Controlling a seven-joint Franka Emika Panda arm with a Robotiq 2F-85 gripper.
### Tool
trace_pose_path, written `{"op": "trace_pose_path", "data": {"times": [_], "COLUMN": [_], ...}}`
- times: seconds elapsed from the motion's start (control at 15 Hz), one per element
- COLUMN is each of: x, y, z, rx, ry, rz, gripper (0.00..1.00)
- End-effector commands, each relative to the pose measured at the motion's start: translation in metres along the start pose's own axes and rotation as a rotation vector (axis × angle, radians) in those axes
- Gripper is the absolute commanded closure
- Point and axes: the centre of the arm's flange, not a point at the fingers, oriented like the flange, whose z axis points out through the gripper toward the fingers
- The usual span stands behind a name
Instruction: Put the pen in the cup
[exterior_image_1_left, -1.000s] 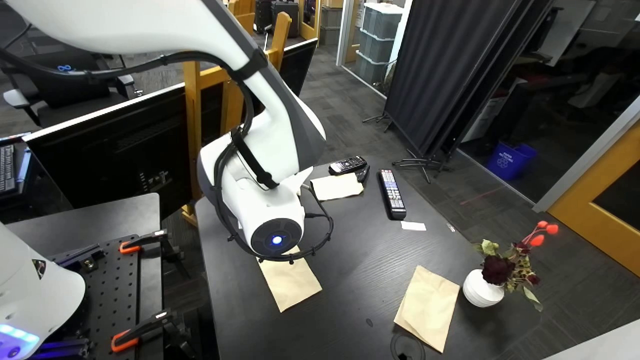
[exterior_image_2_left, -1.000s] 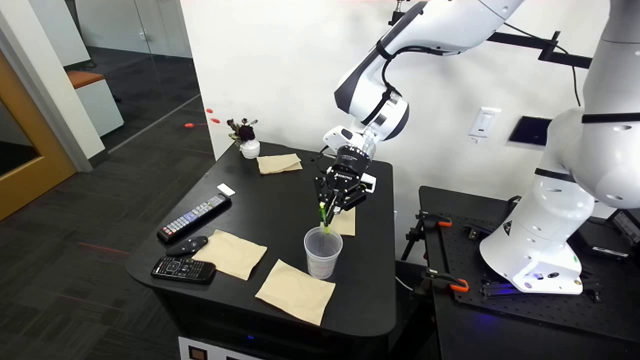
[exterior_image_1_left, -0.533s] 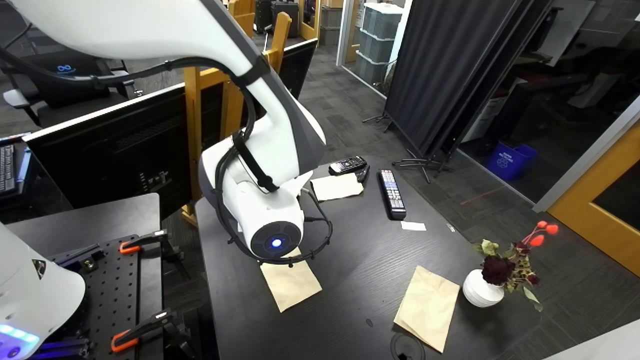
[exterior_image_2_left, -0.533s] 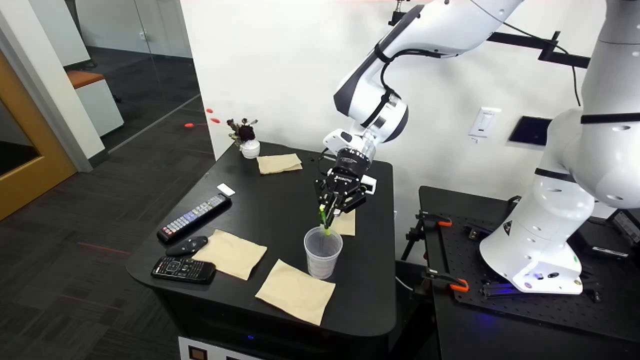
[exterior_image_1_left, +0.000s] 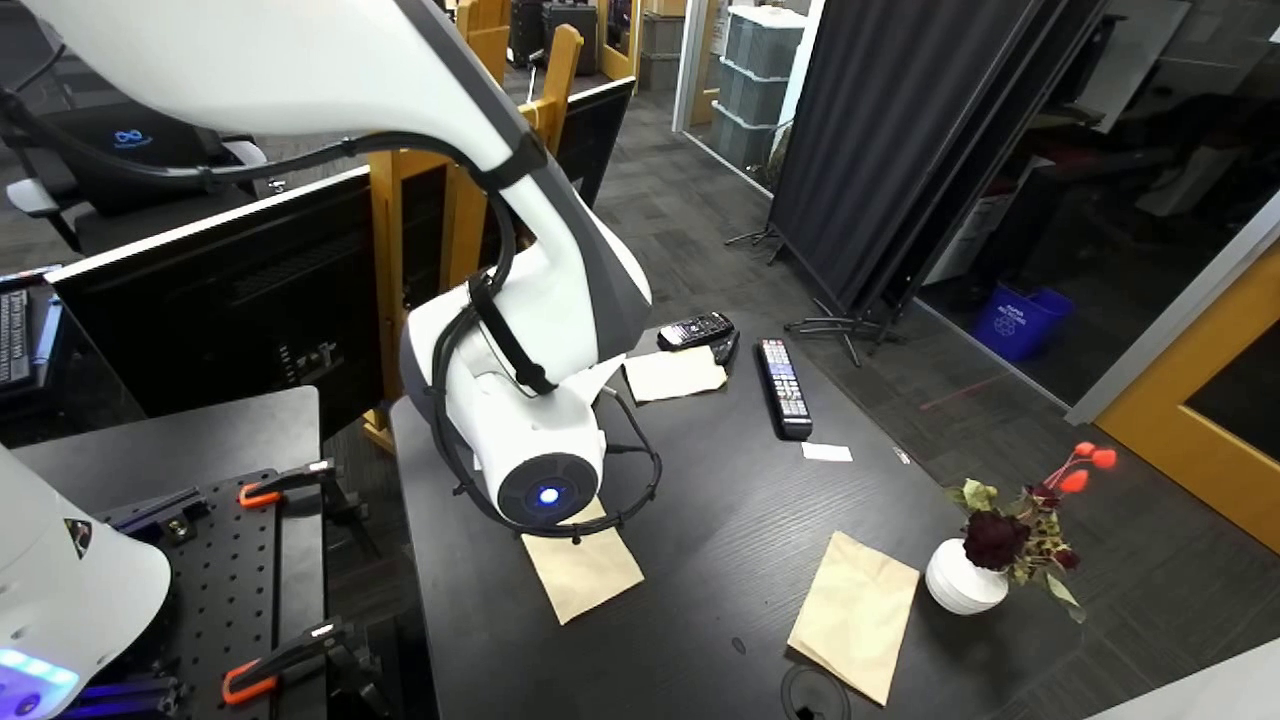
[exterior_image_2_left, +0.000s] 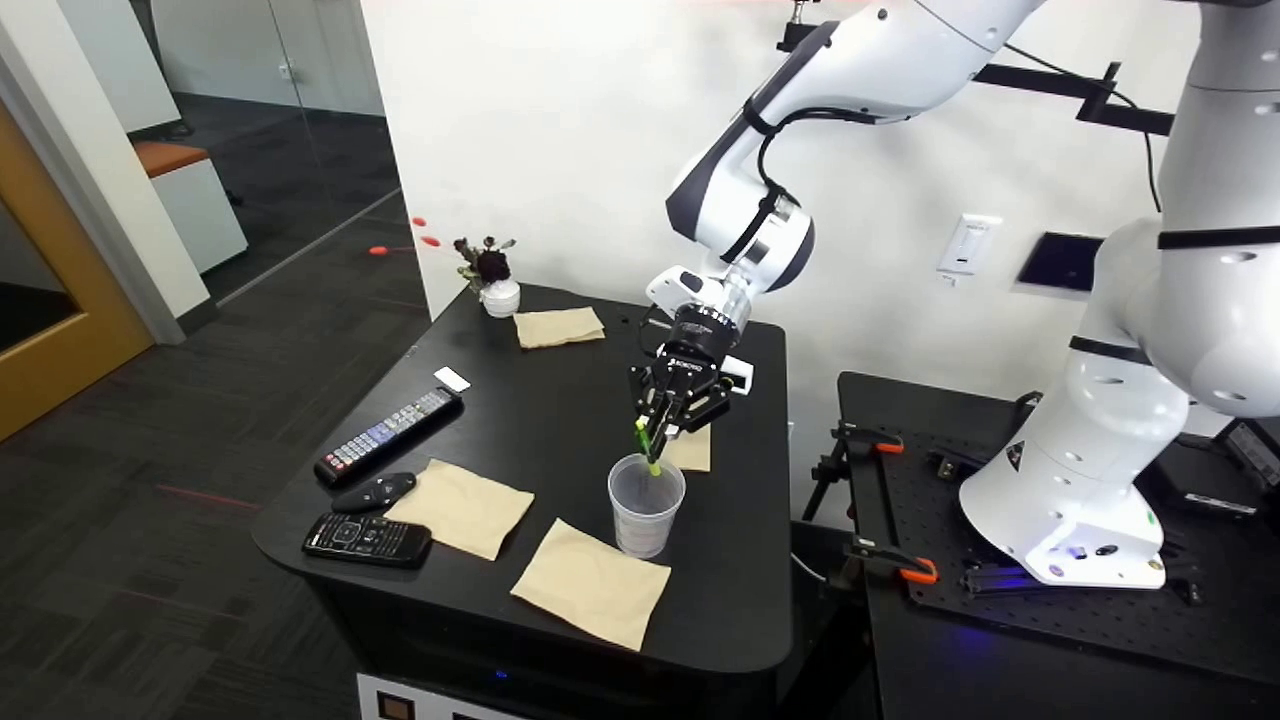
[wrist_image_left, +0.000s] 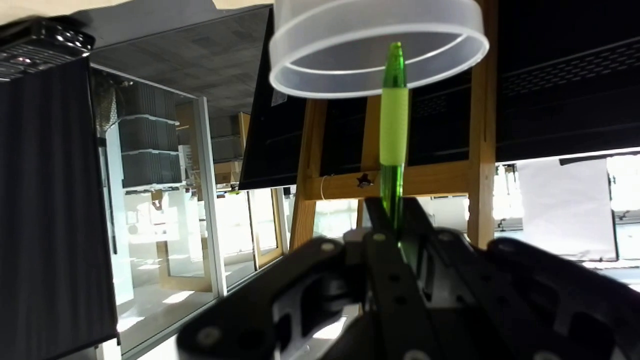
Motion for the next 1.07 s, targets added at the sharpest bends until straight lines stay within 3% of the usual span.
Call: {"op": "trace_pose_path", "data": {"times": [0.0, 0.6, 0.67, 0.8, 1.0], "x": [-0.041, -0.056, -0.057, -0.056, -0.052], "y": [-0.01, -0.003, -0.003, -0.002, 0.0], "z": [0.015, 0.022, 0.023, 0.023, 0.022], "rx": [-0.035, -0.079, -0.085, -0.094, -0.107], "ry": [-0.016, -0.022, -0.026, -0.025, -0.018], "rz": [-0.014, 0.006, 0.003, 0.001, -0.007], "gripper": [0.97, 0.97, 0.63, 0.55, 0.33]}}
